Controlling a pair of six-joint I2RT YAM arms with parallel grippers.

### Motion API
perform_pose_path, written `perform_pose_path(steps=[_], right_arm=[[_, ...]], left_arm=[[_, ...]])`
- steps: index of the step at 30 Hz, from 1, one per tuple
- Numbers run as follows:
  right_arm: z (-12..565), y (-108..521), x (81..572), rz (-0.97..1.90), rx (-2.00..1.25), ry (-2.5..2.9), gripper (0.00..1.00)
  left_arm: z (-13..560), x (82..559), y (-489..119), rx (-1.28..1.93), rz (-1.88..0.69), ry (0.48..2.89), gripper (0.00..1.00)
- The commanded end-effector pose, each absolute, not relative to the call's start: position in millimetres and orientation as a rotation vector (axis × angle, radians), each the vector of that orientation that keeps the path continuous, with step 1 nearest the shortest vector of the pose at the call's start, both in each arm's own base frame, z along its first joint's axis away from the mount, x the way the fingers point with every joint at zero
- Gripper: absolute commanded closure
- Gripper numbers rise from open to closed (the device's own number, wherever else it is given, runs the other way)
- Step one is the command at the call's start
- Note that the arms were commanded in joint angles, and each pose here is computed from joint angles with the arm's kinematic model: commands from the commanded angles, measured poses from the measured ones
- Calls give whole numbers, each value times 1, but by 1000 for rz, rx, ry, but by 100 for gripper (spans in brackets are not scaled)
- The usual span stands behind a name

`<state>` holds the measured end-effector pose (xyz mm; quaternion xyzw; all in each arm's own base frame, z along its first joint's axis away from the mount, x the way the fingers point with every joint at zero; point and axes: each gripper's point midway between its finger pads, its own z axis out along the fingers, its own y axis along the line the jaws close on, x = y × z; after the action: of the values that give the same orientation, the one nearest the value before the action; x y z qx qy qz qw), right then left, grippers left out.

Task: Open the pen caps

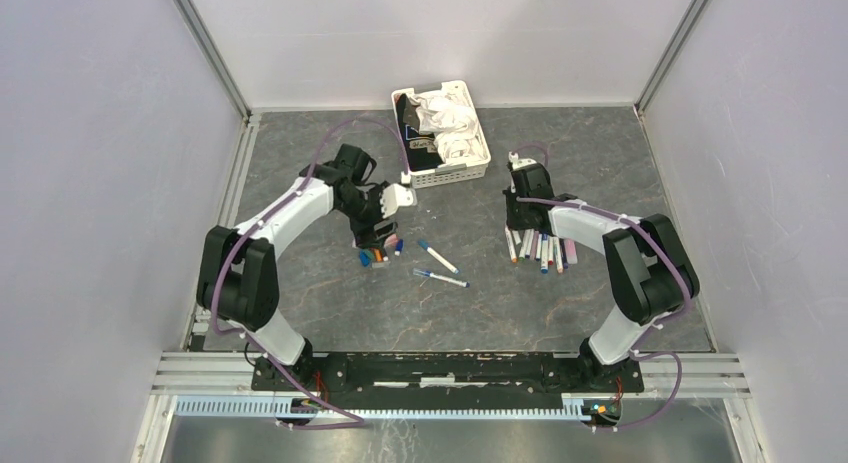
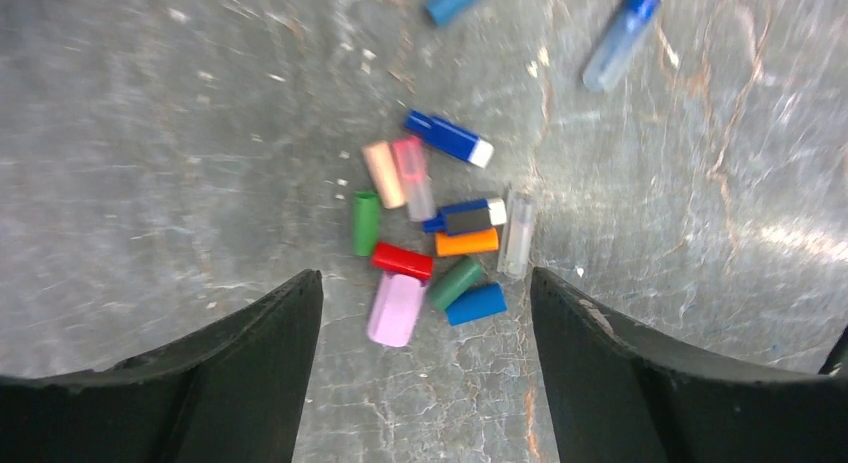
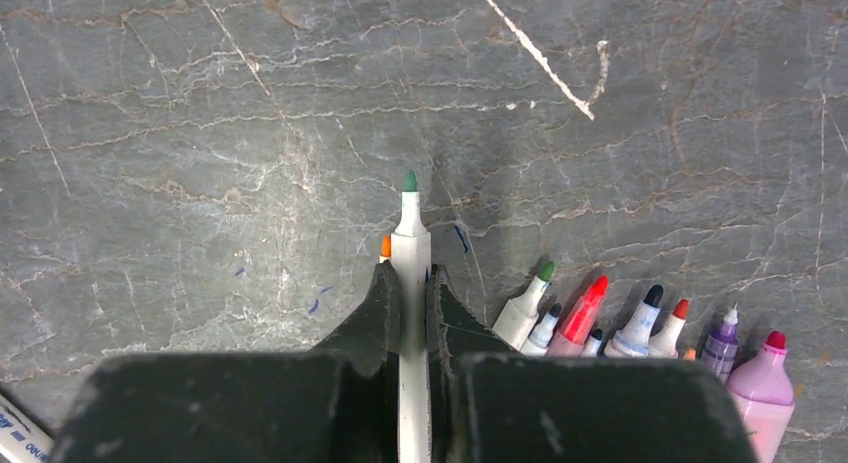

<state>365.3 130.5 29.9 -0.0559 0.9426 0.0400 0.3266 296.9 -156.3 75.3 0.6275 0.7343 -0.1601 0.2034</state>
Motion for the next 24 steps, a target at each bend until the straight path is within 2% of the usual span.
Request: perform_pose_path(steps=[1,10,11,12,24], right_arm=[[26,123,372,59,-112,2450,92],[26,123,364,77,-108,2458,69],[30,123,365,80,-105,2450,66],[33,123,365,83,-105,2443,64],[90,131,372,99,-136,2313,44]], left_arm=[[142,309,-178,1575,-508,2028,16],[199,319,-186,1418,-536,2073,7],[203,320,-187,1409,-533,2071,1],[205,320,-186,1402,-531,2073,0],[198,320,-174,1383,-455,2134,0]])
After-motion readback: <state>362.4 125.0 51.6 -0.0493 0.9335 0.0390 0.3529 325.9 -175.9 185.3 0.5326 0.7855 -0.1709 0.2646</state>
